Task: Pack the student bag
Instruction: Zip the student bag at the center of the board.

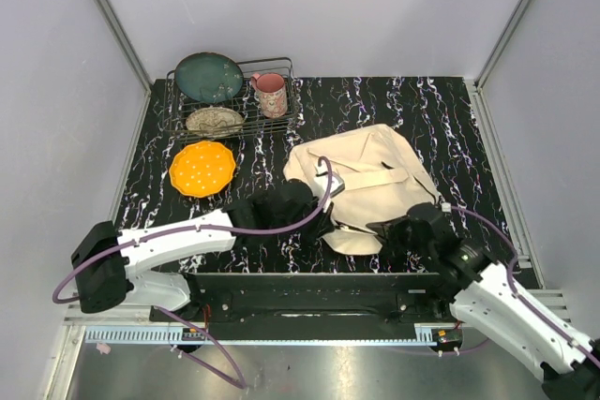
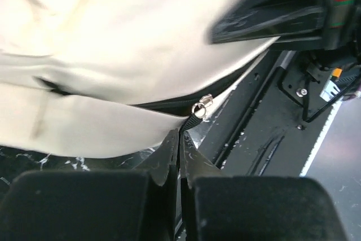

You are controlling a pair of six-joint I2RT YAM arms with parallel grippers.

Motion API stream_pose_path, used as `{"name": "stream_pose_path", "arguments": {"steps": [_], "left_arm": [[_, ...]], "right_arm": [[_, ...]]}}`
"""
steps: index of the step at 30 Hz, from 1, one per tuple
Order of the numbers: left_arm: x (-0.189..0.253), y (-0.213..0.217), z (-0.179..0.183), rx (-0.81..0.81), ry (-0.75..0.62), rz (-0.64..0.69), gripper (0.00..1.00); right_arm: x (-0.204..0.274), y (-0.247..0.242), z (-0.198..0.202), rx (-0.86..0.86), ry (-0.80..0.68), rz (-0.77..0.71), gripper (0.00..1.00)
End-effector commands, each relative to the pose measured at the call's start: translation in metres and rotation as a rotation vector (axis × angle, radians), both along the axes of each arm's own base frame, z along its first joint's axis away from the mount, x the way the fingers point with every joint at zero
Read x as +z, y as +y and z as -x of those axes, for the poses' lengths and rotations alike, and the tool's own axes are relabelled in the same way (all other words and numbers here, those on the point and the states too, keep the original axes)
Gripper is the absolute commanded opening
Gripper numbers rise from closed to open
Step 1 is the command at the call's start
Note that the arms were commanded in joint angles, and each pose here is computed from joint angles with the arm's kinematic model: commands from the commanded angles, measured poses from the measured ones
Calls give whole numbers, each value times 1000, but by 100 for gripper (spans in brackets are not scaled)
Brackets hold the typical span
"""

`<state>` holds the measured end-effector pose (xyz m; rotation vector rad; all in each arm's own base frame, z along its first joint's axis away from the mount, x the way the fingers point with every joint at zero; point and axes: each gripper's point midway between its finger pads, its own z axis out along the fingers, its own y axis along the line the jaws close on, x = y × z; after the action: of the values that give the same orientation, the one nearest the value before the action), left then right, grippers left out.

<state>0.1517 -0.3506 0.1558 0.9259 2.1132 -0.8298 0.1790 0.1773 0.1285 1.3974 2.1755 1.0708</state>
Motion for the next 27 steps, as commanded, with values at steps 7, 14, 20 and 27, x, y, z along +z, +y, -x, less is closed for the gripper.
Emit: {"name": "stream_pose_path", "arguments": {"steps": [7,14,20,27], "left_arm": [[-21,59,-59,166,20,-74,0],[-86,89,-73,254,150,-272,0],[-116,118,-94,375,193,-341,0],[-155,133,-101,402,273,-492,0]], "right_arm": [[-47,-62,36,-80,35,193,0],[-29,-75,34,-111,-56,198,0],[-25,-70,36,-69,-95,177,0],[-18,-57,30,-32,-127,146,0]]}}
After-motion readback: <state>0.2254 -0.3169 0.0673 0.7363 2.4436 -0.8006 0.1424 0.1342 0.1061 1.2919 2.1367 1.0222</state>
